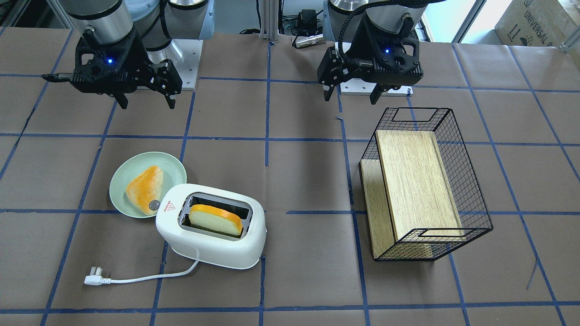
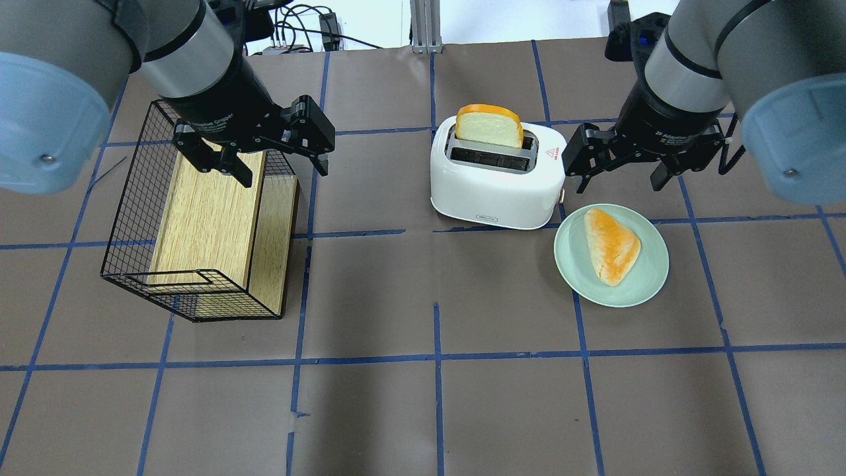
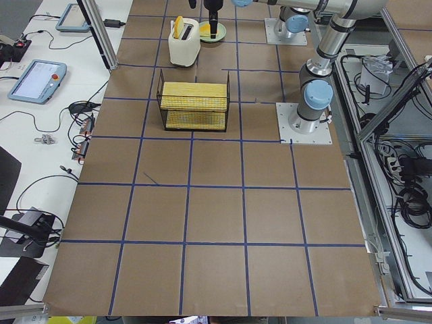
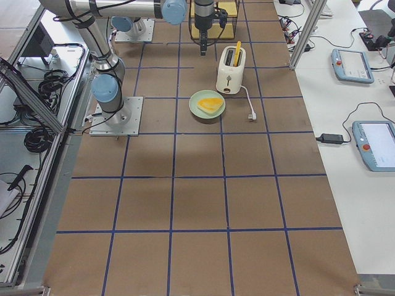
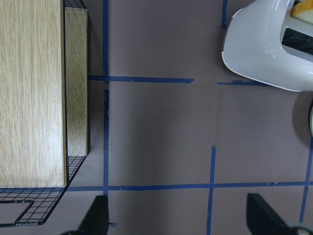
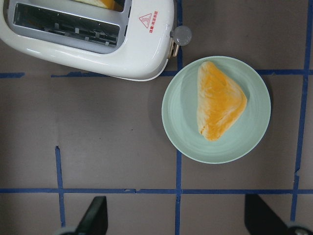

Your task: Press toaster with right arm

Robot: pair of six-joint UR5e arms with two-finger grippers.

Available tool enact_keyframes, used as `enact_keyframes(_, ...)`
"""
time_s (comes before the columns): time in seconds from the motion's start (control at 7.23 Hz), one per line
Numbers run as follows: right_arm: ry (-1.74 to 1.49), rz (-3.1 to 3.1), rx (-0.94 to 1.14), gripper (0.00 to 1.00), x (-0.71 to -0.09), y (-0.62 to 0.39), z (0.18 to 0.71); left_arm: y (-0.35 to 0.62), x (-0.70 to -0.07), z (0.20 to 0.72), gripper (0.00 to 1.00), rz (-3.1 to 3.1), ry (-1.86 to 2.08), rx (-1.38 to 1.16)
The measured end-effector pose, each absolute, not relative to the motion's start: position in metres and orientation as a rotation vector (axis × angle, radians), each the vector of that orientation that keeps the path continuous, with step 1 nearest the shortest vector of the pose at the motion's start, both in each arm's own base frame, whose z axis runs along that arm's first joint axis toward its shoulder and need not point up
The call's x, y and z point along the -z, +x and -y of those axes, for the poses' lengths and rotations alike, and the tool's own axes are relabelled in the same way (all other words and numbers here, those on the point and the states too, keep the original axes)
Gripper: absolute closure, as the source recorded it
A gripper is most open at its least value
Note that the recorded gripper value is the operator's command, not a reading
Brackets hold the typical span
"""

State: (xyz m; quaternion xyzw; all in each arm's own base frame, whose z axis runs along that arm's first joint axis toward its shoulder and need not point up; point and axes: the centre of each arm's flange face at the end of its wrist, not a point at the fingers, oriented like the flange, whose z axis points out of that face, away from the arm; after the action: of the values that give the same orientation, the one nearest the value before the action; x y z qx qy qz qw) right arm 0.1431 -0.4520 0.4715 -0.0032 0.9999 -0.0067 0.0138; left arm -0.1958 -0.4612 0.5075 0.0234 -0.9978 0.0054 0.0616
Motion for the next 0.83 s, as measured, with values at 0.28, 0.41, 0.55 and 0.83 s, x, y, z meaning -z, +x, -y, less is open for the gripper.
enact_keyframes(0.28, -0.012, -3.112, 0.019, 0.00, -0.4710, 0.1437, 0.4518, -0.1958, -0.5072, 0.4613, 0.00, 3.018, 0.071, -0.015)
enact_keyframes(0.41, -0.012, -3.111, 0.019, 0.00, -0.4709, 0.1439, 0.4518, -0.1958, -0.5074, 0.4612, 0.00, 3.018, 0.071, -0.015)
enact_keyframes(0.55, -0.013, -3.111, 0.018, 0.00, -0.4706, 0.1441, 0.4519, -0.1958, -0.5074, 0.4612, 0.00, 3.018, 0.071, -0.015)
enact_keyframes(0.83, -0.015, -3.111, 0.014, 0.00, -0.4688, 0.1441, 0.4514, -0.1958, -0.5070, 0.4614, 0.00, 3.018, 0.071, -0.014)
